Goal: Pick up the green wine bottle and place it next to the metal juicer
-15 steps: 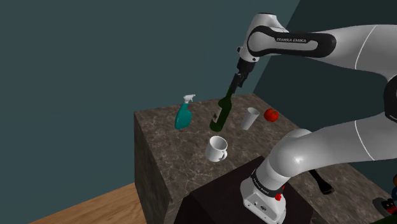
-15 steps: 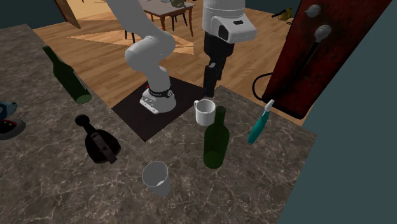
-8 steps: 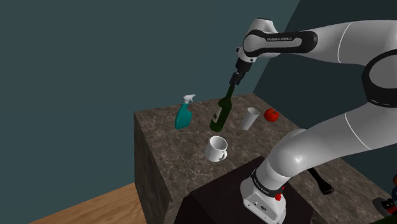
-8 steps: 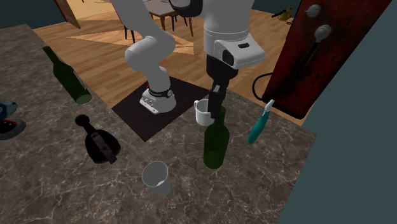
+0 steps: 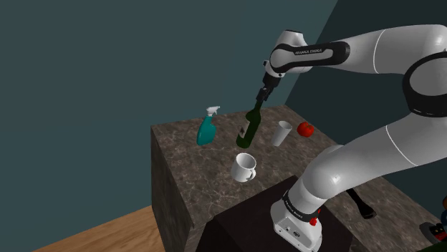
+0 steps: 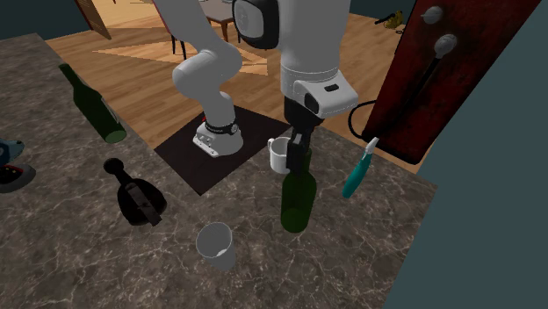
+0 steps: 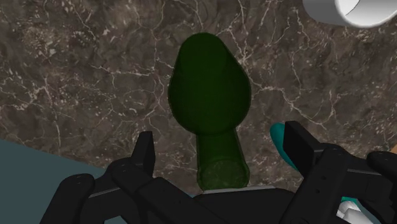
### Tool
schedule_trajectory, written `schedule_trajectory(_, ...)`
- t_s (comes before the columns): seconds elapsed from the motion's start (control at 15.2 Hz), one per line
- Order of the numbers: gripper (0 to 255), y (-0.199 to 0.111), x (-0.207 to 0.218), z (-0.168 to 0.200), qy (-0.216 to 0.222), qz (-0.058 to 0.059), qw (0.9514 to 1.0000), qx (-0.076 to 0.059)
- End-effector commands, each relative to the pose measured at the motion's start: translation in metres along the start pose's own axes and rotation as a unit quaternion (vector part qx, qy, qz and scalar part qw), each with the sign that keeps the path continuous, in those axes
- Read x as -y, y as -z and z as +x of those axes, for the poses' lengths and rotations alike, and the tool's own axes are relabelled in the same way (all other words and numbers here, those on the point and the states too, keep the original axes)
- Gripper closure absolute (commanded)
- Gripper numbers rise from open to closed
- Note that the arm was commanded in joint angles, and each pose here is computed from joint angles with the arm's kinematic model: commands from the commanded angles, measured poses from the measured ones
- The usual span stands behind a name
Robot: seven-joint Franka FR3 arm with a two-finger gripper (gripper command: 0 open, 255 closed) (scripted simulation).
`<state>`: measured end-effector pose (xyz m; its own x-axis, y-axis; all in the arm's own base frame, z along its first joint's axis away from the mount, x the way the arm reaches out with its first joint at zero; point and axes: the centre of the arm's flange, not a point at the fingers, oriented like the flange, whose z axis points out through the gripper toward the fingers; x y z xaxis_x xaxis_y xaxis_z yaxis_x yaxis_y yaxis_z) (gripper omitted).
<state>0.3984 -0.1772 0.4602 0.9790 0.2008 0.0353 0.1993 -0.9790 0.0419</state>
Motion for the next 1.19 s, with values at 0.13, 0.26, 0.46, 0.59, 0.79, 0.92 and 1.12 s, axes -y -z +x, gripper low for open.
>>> schedule_trajectory(0.13,0,-0.001,0.000,0.000,0.000,0.000,1.0000,0.000)
schedule_trajectory(0.26,0,-0.001,0.000,0.000,0.000,0.000,1.0000,0.000)
schedule_trajectory(0.46,255,-0.001,0.000,0.000,0.000,0.000,1.0000,0.000)
schedule_trajectory(0.59,255,-0.001,0.000,0.000,0.000,0.000,1.0000,0.000)
schedule_trajectory(0.79,255,-0.001,0.000,0.000,0.000,0.000,1.0000,0.000)
schedule_trajectory(0.92,255,-0.001,0.000,0.000,0.000,0.000,1.0000,0.000)
schedule_trajectory(1.12,255,0.015,-0.001,0.000,0.000,0.000,1.0000,0.000)
